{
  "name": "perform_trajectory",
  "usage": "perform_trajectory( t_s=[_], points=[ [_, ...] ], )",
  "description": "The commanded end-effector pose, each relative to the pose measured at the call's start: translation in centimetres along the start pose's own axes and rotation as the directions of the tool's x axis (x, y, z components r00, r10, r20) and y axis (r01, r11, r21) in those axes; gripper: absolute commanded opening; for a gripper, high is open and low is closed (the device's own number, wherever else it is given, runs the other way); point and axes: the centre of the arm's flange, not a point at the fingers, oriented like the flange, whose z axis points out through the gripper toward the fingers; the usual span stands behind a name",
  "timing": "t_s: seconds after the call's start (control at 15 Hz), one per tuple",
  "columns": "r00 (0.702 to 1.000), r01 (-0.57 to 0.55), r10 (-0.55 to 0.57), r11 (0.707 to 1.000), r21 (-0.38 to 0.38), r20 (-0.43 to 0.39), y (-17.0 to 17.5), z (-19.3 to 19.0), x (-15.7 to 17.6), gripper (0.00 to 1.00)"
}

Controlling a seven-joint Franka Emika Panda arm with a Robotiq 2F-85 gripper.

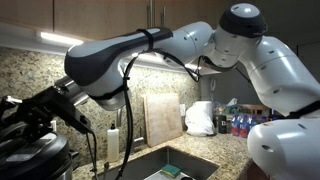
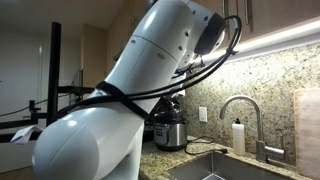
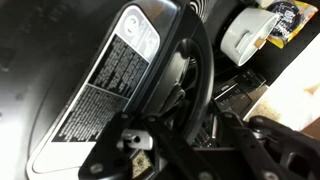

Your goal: Pick up the lid from the cooker and put it on the counter

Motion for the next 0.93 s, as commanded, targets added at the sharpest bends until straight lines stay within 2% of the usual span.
perform_trajectory(
  t_s=[0.0, 0.13, 0.4, 0.67, 0.87],
  points=[
    [0.999, -0.007, 0.007, 1.0, 0.018, -0.033, -0.1, -1.0, 0.5, 0.11],
    [0.999, -0.016, 0.017, 1.0, 0.026, -0.044, -0.6, -2.0, 0.9, 0.11],
    [0.999, -0.025, 0.028, 0.994, 0.11, -0.024, -0.6, -3.5, 1.6, 0.1],
    [0.995, -0.072, 0.084, 0.978, 0.198, -0.056, 1.7, -5.1, 2.0, 0.1],
    [0.993, -0.095, 0.108, 0.963, 0.253, -0.04, 2.6, -5.1, 2.6, 0.1]
  ],
)
